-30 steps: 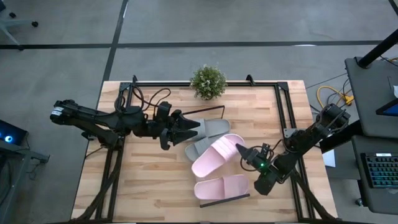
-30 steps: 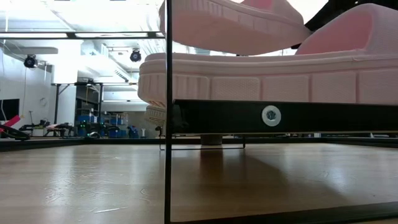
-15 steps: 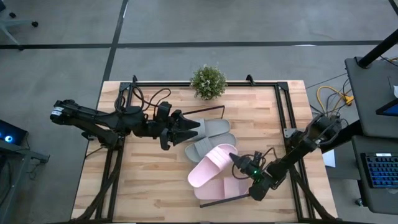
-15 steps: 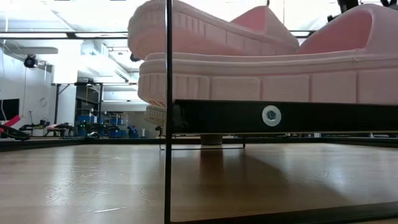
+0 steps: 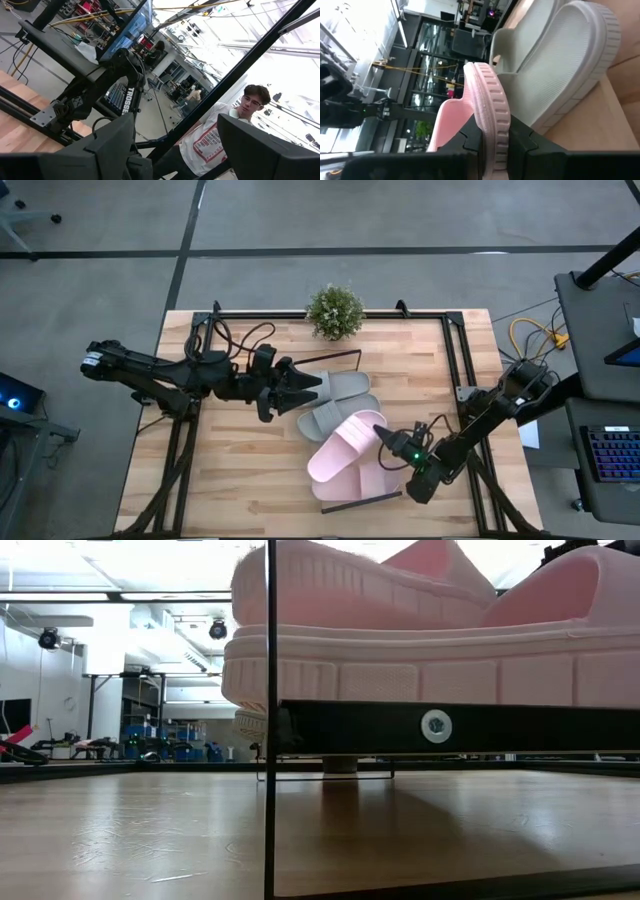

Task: Pick and place slides into the shelf
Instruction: Put the pink slide on the shelf

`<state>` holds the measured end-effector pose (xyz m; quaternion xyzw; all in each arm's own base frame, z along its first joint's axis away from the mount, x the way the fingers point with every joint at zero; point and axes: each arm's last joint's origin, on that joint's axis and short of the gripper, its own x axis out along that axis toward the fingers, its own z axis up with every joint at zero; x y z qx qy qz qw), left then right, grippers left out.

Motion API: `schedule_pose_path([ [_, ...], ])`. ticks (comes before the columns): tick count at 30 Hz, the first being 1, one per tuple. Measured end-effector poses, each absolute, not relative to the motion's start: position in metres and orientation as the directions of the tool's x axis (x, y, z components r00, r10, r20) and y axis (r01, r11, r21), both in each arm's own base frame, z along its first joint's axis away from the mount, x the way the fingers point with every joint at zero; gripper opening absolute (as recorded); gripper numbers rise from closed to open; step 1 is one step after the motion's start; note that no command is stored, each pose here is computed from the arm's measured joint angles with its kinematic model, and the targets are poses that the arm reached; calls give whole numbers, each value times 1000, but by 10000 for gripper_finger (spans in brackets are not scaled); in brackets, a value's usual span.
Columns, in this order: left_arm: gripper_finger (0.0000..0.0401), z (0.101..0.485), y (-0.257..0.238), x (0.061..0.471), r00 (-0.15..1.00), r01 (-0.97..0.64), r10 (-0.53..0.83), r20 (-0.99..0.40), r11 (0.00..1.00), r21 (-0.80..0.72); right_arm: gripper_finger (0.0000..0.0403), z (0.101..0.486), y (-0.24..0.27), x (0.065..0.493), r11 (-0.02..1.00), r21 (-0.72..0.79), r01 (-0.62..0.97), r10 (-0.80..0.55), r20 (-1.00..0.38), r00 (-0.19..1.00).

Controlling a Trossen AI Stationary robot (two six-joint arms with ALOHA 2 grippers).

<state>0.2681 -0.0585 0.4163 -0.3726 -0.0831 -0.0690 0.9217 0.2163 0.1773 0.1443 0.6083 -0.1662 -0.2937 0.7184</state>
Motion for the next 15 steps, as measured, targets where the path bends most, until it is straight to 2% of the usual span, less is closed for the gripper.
schedule_pose_path([
  [15, 273, 417, -63, 267, 972, 220, -99, 213, 702, -677, 35, 141, 177, 216, 83, 963, 255, -600, -156, 784],
])
